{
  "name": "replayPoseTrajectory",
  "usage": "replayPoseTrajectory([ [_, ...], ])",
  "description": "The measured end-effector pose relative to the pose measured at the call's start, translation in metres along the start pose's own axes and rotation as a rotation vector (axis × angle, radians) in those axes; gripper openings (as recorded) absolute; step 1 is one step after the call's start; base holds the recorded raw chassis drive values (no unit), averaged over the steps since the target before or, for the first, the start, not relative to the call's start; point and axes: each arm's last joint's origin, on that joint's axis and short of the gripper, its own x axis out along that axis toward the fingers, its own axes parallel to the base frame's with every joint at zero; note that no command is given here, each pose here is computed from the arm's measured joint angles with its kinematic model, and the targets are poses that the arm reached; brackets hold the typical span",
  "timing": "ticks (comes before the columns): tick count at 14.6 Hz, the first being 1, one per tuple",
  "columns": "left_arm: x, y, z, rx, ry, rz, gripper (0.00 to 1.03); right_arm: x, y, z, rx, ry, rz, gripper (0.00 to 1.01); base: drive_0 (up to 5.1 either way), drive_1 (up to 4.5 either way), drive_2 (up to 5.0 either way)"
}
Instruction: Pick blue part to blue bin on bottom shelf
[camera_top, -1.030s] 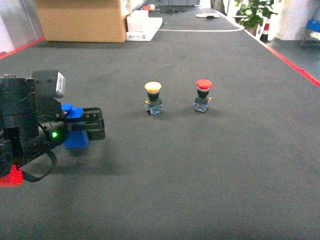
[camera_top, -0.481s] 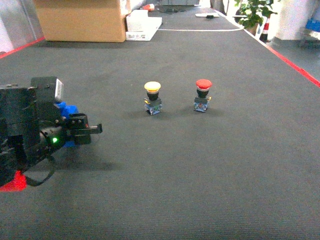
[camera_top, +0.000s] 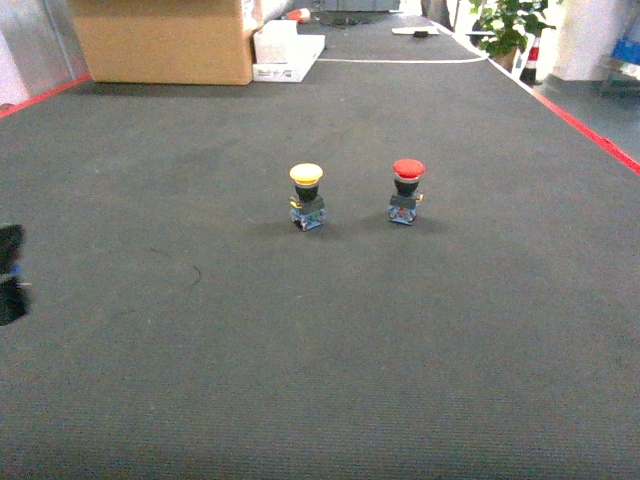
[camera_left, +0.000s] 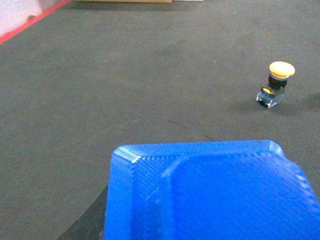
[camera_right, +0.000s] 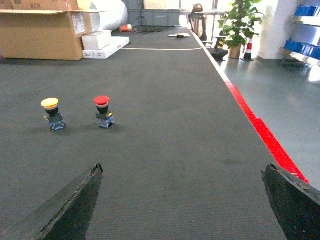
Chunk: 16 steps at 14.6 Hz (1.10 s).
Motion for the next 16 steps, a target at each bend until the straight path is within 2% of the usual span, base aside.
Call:
replayPoseTrajectory([
  [2,-0.037,0.004,0.013,-0.013,-0.049,0.031,0.44,0.000,0.000,0.000,0.000,0.000,0.000,0.98,0.0,0.00,0.0],
  [4,-0.076,0.007,0.027,-0.040,-0.115,0.041,0.44,0.000,0.000,0.000,0.000,0.000,0.000,0.98,0.0,0.00,0.0],
  [5,-0.101,0.010,0.028,-0.054,-0.156,0.043,0.44,0.000,0.000,0.000,0.000,0.000,0.000,0.98,0.0,0.00,0.0],
  [6,-0.113,0.013,0.033,-0.094,-0.221,0.035,0.44,0.000,0.000,0.000,0.000,0.000,0.000,0.98,0.0,0.00,0.0],
  [7,-0.115,0.015,0.036,-0.108,-0.235,0.049,0.44,0.000,0.000,0.000,0.000,-0.001,0.000,0.98,0.0,0.00,0.0],
  [8,-0.114,0.016,0.035,-0.104,-0.222,0.061,0.44,0.000,0.000,0.000,0.000,0.000,0.000,0.98,0.0,0.00,0.0],
  [9,-0.113,0.016,0.032,-0.098,-0.196,0.060,0.44,0.000,0.000,0.000,0.000,0.000,0.000,0.98,0.0,0.00,0.0],
  [16,-0.113,0.016,0.032,-0.107,-0.198,0.057,0.44,0.000,0.000,0.000,0.000,0.000,0.000,0.98,0.0,0.00,0.0],
])
